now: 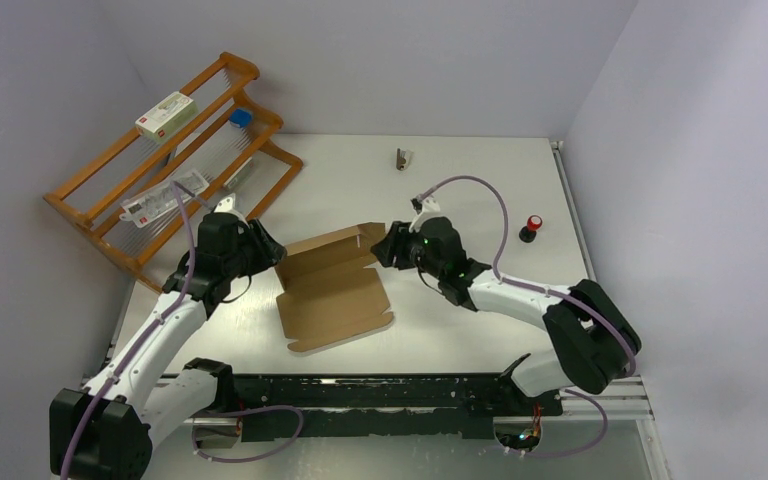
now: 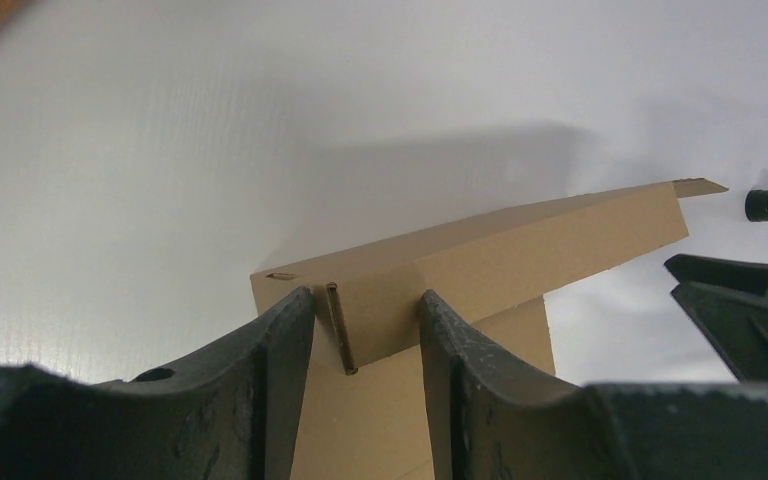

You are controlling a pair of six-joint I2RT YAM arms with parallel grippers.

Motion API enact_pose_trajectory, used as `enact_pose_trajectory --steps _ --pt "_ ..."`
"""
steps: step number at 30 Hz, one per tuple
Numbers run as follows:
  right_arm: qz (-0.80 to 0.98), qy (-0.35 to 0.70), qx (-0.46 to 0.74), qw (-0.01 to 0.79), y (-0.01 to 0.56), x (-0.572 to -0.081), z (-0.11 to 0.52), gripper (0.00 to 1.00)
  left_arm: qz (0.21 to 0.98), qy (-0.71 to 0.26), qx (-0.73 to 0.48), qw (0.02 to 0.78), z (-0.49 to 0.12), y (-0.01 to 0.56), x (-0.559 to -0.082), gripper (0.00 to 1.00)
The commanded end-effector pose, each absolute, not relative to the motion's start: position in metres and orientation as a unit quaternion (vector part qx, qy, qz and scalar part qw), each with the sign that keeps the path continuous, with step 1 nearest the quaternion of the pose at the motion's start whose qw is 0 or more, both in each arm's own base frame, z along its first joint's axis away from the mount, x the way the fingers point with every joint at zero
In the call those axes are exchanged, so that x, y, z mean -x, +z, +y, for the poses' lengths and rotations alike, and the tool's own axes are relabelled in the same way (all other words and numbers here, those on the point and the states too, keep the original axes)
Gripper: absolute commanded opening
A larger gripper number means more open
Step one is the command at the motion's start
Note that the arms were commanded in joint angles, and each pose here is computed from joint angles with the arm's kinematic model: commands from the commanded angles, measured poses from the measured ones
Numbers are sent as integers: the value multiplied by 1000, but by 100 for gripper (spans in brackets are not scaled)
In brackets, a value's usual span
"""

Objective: Fold the paper box

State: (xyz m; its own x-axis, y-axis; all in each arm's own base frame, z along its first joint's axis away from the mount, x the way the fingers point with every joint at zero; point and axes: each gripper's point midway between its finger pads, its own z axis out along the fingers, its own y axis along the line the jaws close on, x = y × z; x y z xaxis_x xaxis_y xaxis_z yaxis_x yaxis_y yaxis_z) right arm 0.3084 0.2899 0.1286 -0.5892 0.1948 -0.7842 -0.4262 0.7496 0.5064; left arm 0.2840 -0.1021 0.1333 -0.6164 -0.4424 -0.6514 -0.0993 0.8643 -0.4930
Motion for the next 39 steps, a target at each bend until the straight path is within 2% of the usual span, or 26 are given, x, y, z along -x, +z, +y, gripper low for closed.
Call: enact_pose_trajectory --steps 1,18,26,39 --pt "811 329 40 482 121 -313 273 51 888 -194 141 392 -100 127 -278 47" --pt "819 296 -57 489 46 -322 280 47 889 -204 124 391 -105 129 -280 47" --pt "819 305 -42 484 31 -329 299 45 889 -213 116 388 -109 129 -279 48" --pt "808 284 44 515 43 -317 328 25 889 -213 115 390 -108 129 -278 48"
